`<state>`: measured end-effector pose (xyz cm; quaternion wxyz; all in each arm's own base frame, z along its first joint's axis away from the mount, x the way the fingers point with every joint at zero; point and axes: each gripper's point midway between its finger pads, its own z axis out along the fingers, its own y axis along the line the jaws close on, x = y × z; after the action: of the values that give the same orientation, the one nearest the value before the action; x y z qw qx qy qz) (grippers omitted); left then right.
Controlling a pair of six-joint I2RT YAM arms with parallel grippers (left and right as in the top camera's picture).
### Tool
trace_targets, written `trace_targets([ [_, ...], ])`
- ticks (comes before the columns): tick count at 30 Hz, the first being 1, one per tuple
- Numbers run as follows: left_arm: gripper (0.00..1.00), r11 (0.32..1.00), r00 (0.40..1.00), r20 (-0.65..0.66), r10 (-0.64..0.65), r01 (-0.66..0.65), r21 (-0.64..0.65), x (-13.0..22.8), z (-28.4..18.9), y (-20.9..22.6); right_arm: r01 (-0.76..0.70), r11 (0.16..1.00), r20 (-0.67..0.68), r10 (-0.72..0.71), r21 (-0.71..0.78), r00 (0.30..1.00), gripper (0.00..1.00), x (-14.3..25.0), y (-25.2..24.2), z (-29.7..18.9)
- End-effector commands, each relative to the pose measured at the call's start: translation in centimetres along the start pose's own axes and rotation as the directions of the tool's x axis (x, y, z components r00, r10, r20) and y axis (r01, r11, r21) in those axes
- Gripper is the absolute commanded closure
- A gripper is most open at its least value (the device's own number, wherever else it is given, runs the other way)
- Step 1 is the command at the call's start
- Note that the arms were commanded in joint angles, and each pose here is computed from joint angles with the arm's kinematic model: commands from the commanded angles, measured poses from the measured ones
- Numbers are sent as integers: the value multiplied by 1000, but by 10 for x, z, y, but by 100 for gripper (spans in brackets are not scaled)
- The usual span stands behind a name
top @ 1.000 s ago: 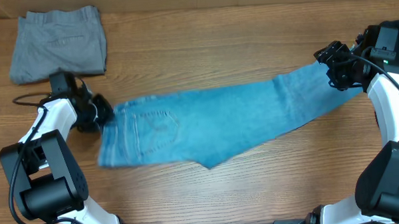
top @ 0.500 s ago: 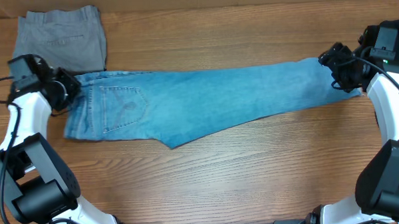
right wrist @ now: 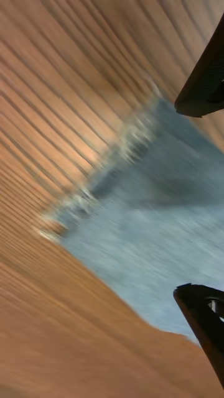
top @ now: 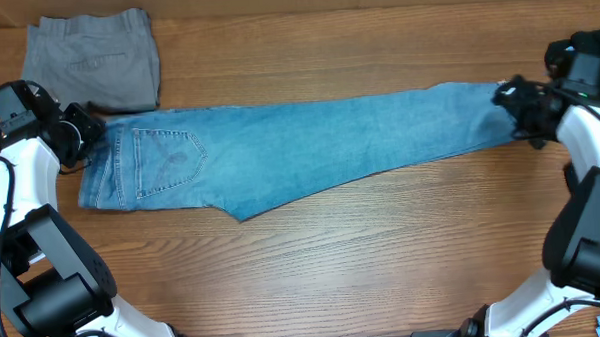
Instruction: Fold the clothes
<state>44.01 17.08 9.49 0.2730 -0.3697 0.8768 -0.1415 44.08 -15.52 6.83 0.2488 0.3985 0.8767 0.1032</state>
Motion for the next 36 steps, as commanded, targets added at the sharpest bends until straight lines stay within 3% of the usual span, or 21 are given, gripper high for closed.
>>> trace_targets([
  [1, 30, 1000, 1000, 1, 19, -19, 24, -5, -2, -7, -6, 994, -38, 2, -105, 999, 11, -7, -1, 7],
  [7, 24, 999, 998, -55, 7, -5, 33, 8, -2, -8, 90, 981, -101, -109, -174, 989, 13, 9, 0, 21],
  [14, 23, 1000, 991, -133, 29, -27, 13, 30, -1, -8, 115, 989, -38, -119, -88, 992, 14, -6, -17, 31],
  [27, 22, 999, 987, -160, 32, -28, 31, 36, -2, -11, 99, 988, -129, -115, -122, 985, 20, 18, -22, 59],
  [29, 22, 999, 985, -170, 29, -24, 27, 38, -3, -10, 93, 988, -122, -108, -121, 987, 28, 12, -24, 56],
  [36, 24, 999, 984, -173, 31, -27, 29, 39, -3, -12, 122, 979, -22, -127, -165, 992, 27, -37, -2, 34],
])
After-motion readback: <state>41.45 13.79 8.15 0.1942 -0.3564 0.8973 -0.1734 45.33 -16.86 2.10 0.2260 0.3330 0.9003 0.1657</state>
